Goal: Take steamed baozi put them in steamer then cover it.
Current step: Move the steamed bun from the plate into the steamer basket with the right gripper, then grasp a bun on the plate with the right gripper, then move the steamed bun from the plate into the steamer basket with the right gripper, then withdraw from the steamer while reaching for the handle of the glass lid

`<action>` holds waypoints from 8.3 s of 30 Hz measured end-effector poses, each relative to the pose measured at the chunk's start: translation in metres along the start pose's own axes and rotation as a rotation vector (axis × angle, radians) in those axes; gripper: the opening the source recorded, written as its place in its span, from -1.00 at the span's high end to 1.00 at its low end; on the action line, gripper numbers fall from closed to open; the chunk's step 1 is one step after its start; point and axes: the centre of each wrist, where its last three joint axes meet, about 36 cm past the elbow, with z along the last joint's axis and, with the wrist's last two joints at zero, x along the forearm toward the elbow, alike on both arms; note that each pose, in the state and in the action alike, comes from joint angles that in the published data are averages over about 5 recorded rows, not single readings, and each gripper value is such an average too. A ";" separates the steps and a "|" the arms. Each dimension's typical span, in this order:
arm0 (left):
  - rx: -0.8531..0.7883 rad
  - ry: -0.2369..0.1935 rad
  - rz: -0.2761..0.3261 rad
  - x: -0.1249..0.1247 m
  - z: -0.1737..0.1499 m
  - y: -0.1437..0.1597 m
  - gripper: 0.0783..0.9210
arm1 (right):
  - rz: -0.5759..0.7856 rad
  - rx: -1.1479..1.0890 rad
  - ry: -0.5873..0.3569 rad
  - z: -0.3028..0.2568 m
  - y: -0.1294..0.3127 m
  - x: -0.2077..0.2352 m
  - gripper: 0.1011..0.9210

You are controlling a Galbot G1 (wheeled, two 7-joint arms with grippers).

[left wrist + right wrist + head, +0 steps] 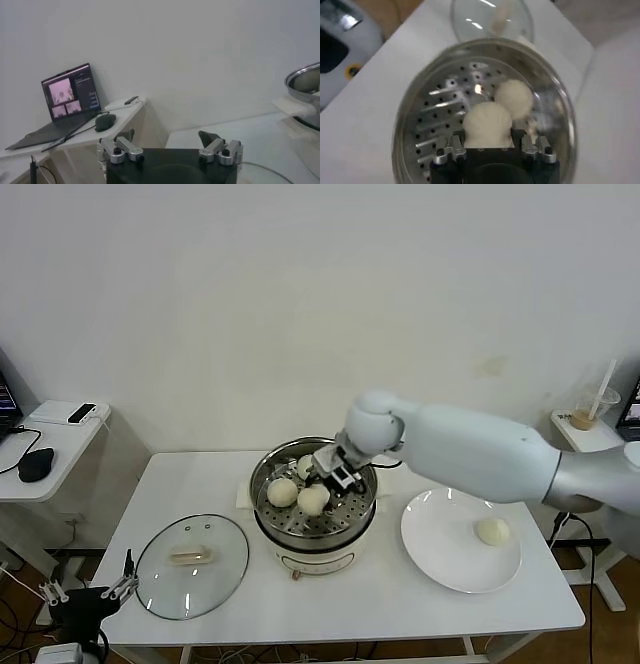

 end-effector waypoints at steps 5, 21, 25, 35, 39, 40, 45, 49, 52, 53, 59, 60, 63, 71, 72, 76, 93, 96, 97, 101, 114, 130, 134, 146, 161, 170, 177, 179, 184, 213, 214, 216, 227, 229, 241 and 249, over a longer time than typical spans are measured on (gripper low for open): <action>0.003 -0.003 -0.003 -0.001 -0.001 0.000 -0.77 | -0.013 0.095 0.009 -0.007 -0.002 -0.010 -0.18; 0.010 -0.003 -0.009 -0.002 0.000 0.001 -0.77 | -0.050 0.248 -0.007 -0.016 -0.002 -0.018 -0.32; 0.011 -0.004 -0.010 -0.003 0.000 0.001 -0.77 | -0.045 0.258 -0.013 -0.016 -0.002 -0.014 -0.58; 0.007 -0.007 -0.006 -0.005 0.000 0.002 -0.77 | -0.023 0.186 -0.008 0.001 -0.004 0.015 -0.76; 0.004 -0.012 -0.003 -0.007 -0.001 0.003 -0.77 | -0.002 0.081 0.003 0.019 0.000 0.031 -0.76; 0.003 -0.013 -0.002 -0.008 -0.001 0.003 -0.77 | 0.005 0.049 0.005 0.024 0.001 0.036 -0.76; 0.004 -0.017 0.006 -0.010 0.000 0.001 -0.77 | 0.048 -0.108 0.021 0.050 0.013 0.063 -0.76; 0.005 -0.022 0.012 -0.012 -0.001 0.001 -0.77 | 0.072 -0.217 0.045 0.071 0.031 0.081 -0.76; 0.005 -0.021 0.017 -0.013 0.000 0.001 -0.77 | 0.078 -0.294 0.076 0.093 0.051 0.092 -0.76; 0.005 -0.021 0.020 -0.014 0.000 0.001 -0.77 | 0.079 -0.319 0.089 0.101 0.059 0.096 -0.76; 0.002 -0.020 0.037 -0.015 0.001 -0.002 -0.77 | 0.068 -0.455 0.167 0.147 0.116 0.109 -0.76; 0.002 -0.020 0.039 -0.015 0.001 -0.003 -0.77 | 0.064 -0.475 0.178 0.154 0.127 0.109 -0.76; 0.000 -0.017 0.045 -0.016 0.003 -0.004 -0.77 | 0.050 -0.530 0.209 0.172 0.159 0.107 -0.76; -0.009 -0.004 0.057 -0.017 0.008 -0.006 -0.77 | 0.011 -0.639 0.277 0.205 0.232 0.087 -0.76; -0.010 -0.002 0.058 -0.017 0.009 -0.006 -0.77 | 0.006 -0.650 0.285 0.208 0.239 0.084 -0.76; -0.015 0.007 0.060 -0.016 0.012 -0.006 -0.77 | -0.016 -0.689 0.318 0.220 0.267 0.071 -0.76; -0.026 0.008 0.050 -0.013 0.011 -0.001 -0.77 | -0.059 -0.770 0.396 0.252 0.301 0.016 -0.76; -0.026 0.010 0.047 -0.014 0.011 0.000 -0.77 | -0.062 -0.777 0.400 0.254 0.299 0.007 -0.75; -0.026 0.010 0.045 -0.014 0.011 0.000 -0.77 | -0.063 -0.778 0.401 0.255 0.298 0.004 -0.74; -0.025 0.011 0.042 -0.014 0.012 0.000 -0.77 | -0.065 -0.785 0.407 0.258 0.296 -0.005 -0.68; -0.021 0.015 0.038 -0.016 0.014 0.000 -0.77 | -0.074 -0.806 0.421 0.262 0.292 -0.010 -0.28; -0.016 0.010 0.036 -0.018 0.014 -0.001 -0.77 | 0.000 -0.755 0.404 0.247 0.243 0.047 -0.22; -0.015 0.009 0.038 -0.019 0.013 -0.002 -0.77 | 0.046 -0.721 0.386 0.234 0.215 0.072 -0.23; -0.011 0.002 0.044 -0.020 0.012 -0.005 -0.77 | 0.183 -0.590 0.267 0.162 0.122 0.130 -0.24; -0.010 -0.003 0.037 -0.020 0.010 -0.004 -0.77 | 0.169 -0.523 0.122 0.065 0.048 0.114 -0.26; -0.005 -0.010 0.028 -0.019 0.007 -0.002 -0.77 | 0.109 -0.564 0.116 0.045 0.036 0.070 -0.26; -0.001 -0.016 0.028 -0.020 0.006 -0.002 -0.77 | 0.092 -0.588 0.129 0.040 0.030 0.041 -0.26; -0.002 -0.015 0.028 -0.020 0.006 -0.001 -0.77 | 0.090 -0.594 0.133 0.040 0.028 0.034 -0.26; -0.009 -0.016 0.027 -0.020 0.006 0.001 -0.77 | 0.082 -0.608 0.143 0.040 0.025 0.018 -0.26; -0.008 -0.026 0.020 -0.018 0.001 0.003 -0.77 | 0.133 -0.632 0.155 0.046 0.018 0.005 -0.75; -0.008 -0.026 0.020 -0.018 0.001 0.003 -0.77 | 0.139 -0.633 0.152 0.047 0.018 0.009 -0.75; -0.008 -0.026 0.021 -0.018 0.001 0.003 -0.77 | 0.151 -0.636 0.145 0.048 0.018 0.017 -0.76; 0.001 -0.036 0.020 -0.020 0.000 0.002 -0.77 | 0.285 -0.692 0.054 0.051 0.042 0.057 -0.76; 0.008 -0.039 0.017 -0.021 0.000 0.001 -0.77 | 0.333 -0.709 0.023 0.051 0.052 0.059 -0.76; 0.052 -0.085 0.011 -0.022 0.005 -0.003 -0.77 | 0.734 -0.843 -0.204 0.059 0.142 0.039 -0.76; 0.017 -0.088 0.024 -0.023 0.016 -0.009 -0.77 | 1.019 -0.953 -0.378 0.057 0.213 0.014 -0.76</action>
